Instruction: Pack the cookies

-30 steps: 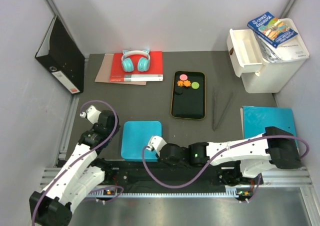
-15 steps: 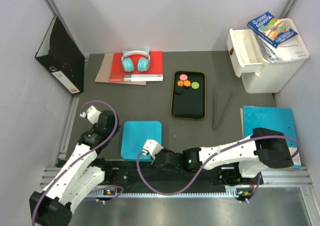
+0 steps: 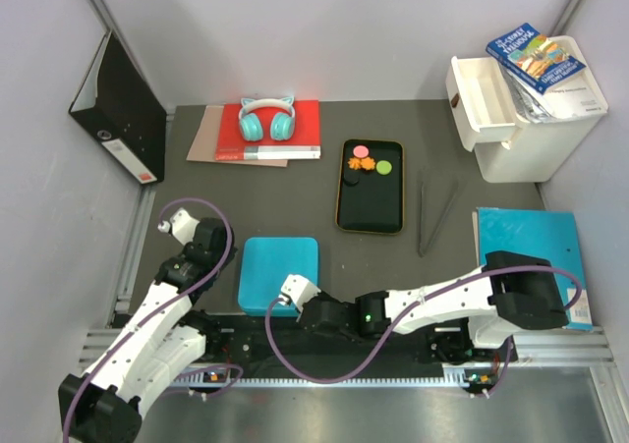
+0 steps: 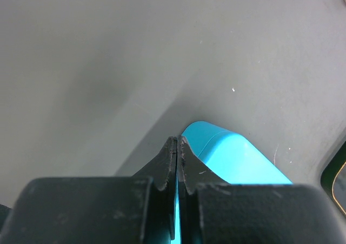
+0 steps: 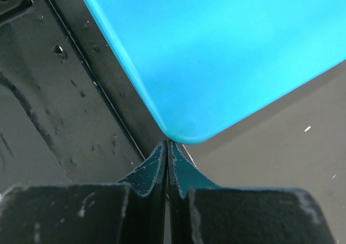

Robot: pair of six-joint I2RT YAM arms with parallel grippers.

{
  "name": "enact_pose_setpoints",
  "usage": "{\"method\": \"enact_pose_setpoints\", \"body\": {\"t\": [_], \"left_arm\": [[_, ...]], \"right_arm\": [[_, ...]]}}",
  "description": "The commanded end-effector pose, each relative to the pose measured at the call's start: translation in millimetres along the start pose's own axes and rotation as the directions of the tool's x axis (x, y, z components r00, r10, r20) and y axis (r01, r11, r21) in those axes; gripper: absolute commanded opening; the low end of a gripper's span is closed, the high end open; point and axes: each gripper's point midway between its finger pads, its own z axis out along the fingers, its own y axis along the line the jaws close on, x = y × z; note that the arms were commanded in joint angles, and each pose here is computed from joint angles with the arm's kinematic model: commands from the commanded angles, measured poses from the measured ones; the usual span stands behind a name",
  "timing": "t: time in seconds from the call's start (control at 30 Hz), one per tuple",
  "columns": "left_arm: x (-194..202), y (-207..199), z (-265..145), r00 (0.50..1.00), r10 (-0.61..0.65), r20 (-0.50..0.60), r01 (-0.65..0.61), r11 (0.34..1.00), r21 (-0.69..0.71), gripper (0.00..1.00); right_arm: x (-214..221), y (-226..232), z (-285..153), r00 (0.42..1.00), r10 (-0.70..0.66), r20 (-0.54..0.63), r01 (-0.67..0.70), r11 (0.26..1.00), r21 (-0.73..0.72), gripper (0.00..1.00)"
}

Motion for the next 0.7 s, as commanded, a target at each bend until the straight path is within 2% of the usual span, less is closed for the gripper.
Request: {"method": "enact_pose_setpoints", "body": {"t": [0.0, 0.2, 0.3, 0.43, 0.57, 0.67], "left_arm": [[-3.1, -1.3, 0.0, 1.000, -0.002, 0.015, 0.002, 1.000, 0.013, 0.00], [-4.2, -1.3, -0.8, 1.000, -0.004, 0.019, 0.003, 1.000, 0.014, 0.00], [-6.4, -1.3, -1.5, 1.000, -0.003, 0.027, 0.002, 1.000, 0.013, 0.00], [-7.5, -3.6, -1.1, 0.999, -0.009, 0.032, 0.008, 1.000, 0.020, 0.00], [-8.1, -7.8, -1.0, 0.999, -0.016, 0.029, 0.015, 0.999, 0.032, 0.00], [-11.1, -11.8, -2.9, 1.000, -0.008, 0.030, 0.007, 0.999, 0.039, 0.00]], "right_arm": [[-29.5, 5.6, -1.0, 0.996, 0.019, 0.082, -0.020, 1.000, 0.007, 0.00], [-34.4, 12.2, -15.9, 0.994, -0.008, 0.107, 0.012, 0.999, -0.036, 0.00], [-54.7, 11.2, -43.1, 0.984, -0.027, 0.178, 0.034, 0.999, -0.037, 0.00], [-87.9, -16.6, -72.3, 0.968, 0.019, 0.252, -0.023, 1.000, 0.015, 0.00], [-125.0, -43.8, -75.5, 0.936, 0.179, 0.302, -0.173, 0.984, -0.046, 0.00], [-134.3, -61.4, -56.4, 0.909, 0.298, 0.290, -0.282, 0.954, -0.096, 0.00]]}}
